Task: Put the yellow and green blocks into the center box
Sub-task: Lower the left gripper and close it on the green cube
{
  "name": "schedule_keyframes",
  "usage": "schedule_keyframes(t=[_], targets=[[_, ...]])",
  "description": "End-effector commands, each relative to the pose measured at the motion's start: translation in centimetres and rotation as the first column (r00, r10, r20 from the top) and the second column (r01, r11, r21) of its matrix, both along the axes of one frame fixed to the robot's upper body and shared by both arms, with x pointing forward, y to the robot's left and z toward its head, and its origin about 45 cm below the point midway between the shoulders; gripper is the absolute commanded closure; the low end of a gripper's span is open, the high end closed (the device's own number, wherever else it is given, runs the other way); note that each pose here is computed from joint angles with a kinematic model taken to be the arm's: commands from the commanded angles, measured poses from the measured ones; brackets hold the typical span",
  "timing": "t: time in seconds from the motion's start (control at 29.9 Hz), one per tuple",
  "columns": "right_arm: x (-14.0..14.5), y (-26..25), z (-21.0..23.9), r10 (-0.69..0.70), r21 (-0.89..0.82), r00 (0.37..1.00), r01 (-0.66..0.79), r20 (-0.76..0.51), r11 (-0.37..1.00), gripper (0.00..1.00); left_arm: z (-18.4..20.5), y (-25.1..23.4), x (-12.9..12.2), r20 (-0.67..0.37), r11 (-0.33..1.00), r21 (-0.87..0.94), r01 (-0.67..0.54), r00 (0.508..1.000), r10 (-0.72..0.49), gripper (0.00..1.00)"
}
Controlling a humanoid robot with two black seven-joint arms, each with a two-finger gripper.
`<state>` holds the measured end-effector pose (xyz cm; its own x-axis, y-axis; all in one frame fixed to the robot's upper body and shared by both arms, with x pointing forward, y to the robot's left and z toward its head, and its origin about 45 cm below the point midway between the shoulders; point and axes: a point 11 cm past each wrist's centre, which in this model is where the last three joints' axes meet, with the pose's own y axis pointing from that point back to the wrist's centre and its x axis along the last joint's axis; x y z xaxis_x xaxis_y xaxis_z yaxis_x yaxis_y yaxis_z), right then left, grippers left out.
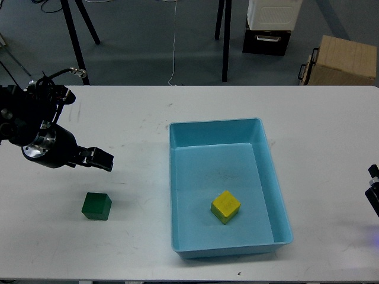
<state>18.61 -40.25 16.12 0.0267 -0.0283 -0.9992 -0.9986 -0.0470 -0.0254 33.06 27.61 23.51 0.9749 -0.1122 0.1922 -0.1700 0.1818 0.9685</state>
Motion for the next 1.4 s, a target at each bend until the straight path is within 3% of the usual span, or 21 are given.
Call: schedule_keyframes(t=[0.0, 0.23, 0.94, 1.0, 1.1, 1.37], targets=[[0.0, 0.0, 0.0, 0.001, -0.002, 1.0, -0.001, 0.0, 1.0, 0.0, -1.9, 0.6, -1.3, -0.053, 1.0, -0.006, -0.018, 0.998, 0.018, 0.0], [-0.1, -0.4, 0.1, -0.008, -0.008, 1.0, 0.008, 0.0, 1.0, 0.0, -5.1, 1.3, -3.2, -0.128, 0.997, -0.03, -0.068, 0.99, 0.064, 0.0], [-0.3, -0.5, -0.1, -0.013, -0.01, 1.0, 0.013, -0.008, 1.0, 0.0, -7.5, 1.6, -3.8, -0.144, 0.998, -0.028, -0.055, 0.988, 0.05, 0.02], [-0.3, -0.6, -0.2, -0.015, -0.01, 1.0, 0.015, -0.012, 1.0, 0.0, -7.7, 1.7, -3.9, -0.142, 0.999, -0.024, -0.042, 0.989, 0.038, 0.09], [-0.3, -0.6, -0.2, -0.015, -0.01, 1.0, 0.015, -0.012, 1.0, 0.0, -8.0, 1.7, -4.1, -0.148, 0.999, -0.023, -0.038, 0.988, 0.034, 0.31], [-0.3, -0.9, 0.0, -0.018, -0.017, 1.0, 0.018, -0.009, 1.0, 0.0, -8.9, 1.3, -3.2, -0.125, 1.0, 0.007, -0.014, 0.992, 0.015, 0.72]])
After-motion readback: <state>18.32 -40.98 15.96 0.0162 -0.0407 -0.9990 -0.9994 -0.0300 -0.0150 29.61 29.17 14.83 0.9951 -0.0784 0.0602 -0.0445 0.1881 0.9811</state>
